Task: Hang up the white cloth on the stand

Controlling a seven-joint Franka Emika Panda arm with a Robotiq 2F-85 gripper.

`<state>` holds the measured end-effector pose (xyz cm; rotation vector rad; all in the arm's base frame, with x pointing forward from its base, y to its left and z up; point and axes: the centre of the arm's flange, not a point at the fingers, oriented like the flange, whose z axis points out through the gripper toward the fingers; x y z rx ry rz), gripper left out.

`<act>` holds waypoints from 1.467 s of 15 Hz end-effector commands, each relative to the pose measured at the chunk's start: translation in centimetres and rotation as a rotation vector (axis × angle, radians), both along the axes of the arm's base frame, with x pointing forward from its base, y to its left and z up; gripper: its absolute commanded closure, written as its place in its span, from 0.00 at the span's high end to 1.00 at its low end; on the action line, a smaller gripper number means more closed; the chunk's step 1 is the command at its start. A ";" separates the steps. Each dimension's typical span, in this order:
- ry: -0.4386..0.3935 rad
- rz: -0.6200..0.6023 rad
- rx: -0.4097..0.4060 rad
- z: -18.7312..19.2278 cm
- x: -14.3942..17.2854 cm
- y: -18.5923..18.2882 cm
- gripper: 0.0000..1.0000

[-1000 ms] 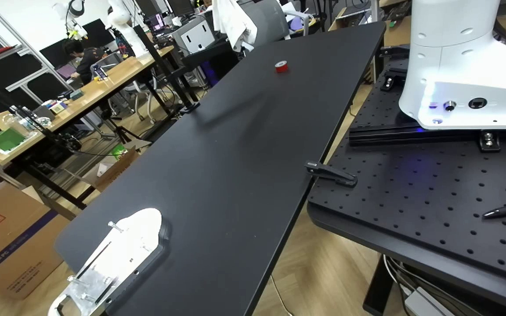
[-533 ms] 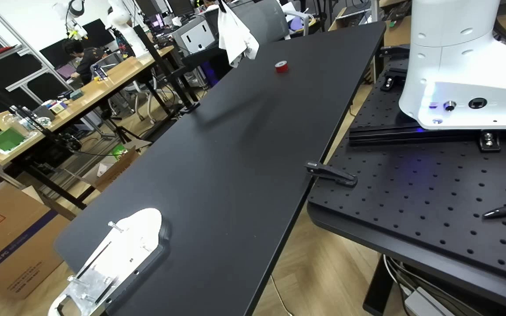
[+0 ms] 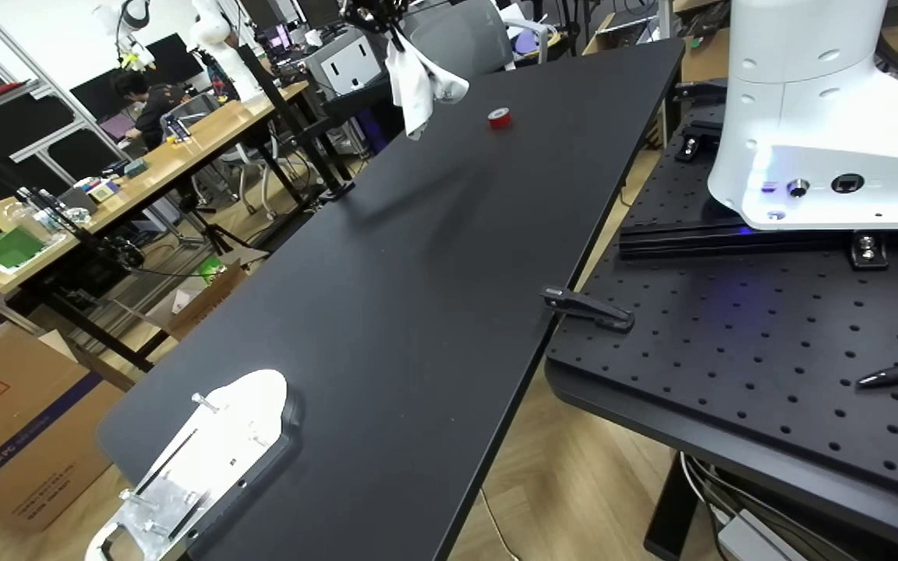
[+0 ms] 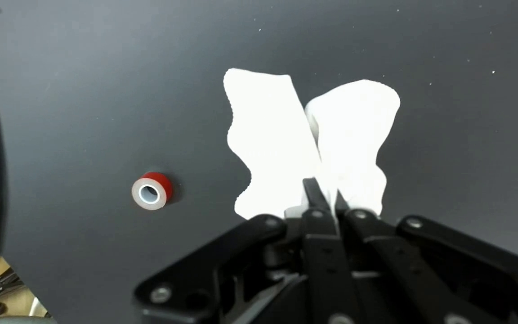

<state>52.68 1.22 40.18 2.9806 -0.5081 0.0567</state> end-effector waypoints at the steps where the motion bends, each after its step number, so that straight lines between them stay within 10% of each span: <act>1: 0.020 0.021 0.016 -0.3 1.5 0.6 0.01; 3: 0.032 0.035 0.018 -0.7 1.7 0.9 0.01; 4: 0.037 0.038 0.022 -0.8 1.8 1.0 0.28; 15: -0.021 0.059 -0.008 2.7 1.4 1.7 0.95; 22: -0.088 0.127 -0.049 5.1 0.6 3.8 1.00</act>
